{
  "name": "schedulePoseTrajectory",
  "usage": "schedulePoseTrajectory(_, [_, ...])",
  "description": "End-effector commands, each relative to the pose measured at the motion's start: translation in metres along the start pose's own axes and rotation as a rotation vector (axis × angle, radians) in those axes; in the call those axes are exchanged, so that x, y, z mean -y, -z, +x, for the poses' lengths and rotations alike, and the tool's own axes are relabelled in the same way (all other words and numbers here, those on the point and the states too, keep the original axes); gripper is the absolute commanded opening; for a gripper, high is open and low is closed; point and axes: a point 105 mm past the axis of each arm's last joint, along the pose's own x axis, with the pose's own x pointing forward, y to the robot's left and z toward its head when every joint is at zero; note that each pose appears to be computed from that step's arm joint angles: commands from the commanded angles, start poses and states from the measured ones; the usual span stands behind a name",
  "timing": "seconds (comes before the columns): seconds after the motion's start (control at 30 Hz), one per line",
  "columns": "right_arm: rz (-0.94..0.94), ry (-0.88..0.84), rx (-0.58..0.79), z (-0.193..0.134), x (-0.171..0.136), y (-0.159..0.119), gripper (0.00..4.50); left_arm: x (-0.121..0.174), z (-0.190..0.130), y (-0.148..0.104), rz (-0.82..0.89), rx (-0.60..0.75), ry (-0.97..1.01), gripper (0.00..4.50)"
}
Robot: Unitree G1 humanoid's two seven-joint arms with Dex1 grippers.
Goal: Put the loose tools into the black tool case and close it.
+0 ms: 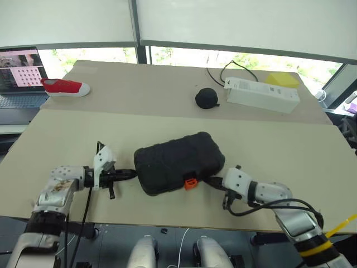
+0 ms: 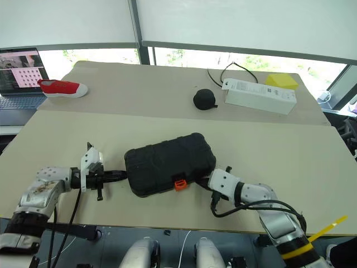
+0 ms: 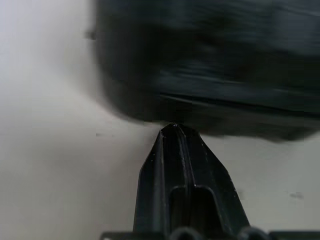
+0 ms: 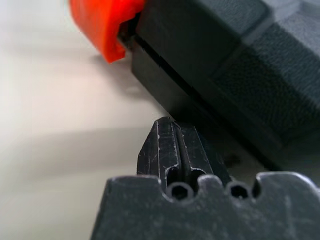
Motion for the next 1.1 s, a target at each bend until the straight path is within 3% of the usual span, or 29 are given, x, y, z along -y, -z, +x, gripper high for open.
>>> schedulePoseTrajectory(0.03, [-0.07, 0.052, 0.087, 0.002, 0.019, -0.021, 0.05, 0.011, -0.004, -0.015, 0.062, 0.051, -0.003, 0.0])
schedulePoseTrajectory(0.23, [-0.073, 0.064, 0.054, -0.013, 0.026, -0.013, 0.05, 0.008, -0.037, -0.028, -0.009, 0.052, -0.004, 0.0])
schedulePoseTrajectory(0.37, [-0.035, 0.055, 0.041, -0.023, 0.023, -0.011, 0.05, 0.009, -0.046, -0.064, -0.055, 0.122, 0.043, 0.0])
schedulePoseTrajectory(0.47, [0.011, 0.024, 0.038, -0.028, 0.014, -0.013, 0.05, 0.006, -0.032, -0.097, -0.018, 0.213, 0.076, 0.0])
schedulePoseTrajectory(0.57, [0.067, -0.018, 0.029, -0.026, 0.001, -0.014, 0.05, 0.003, 0.006, -0.119, 0.072, 0.237, 0.108, 0.0])
schedulePoseTrajectory(0.8, [0.124, -0.036, 0.044, -0.011, -0.013, -0.019, 0.05, 0.004, 0.075, -0.115, 0.21, 0.189, 0.162, 0.0])
schedulePoseTrajectory(1.1, [0.176, -0.036, 0.12, 0.002, -0.023, -0.035, 0.05, 0.007, 0.099, -0.085, 0.27, 0.059, 0.177, 0.0])
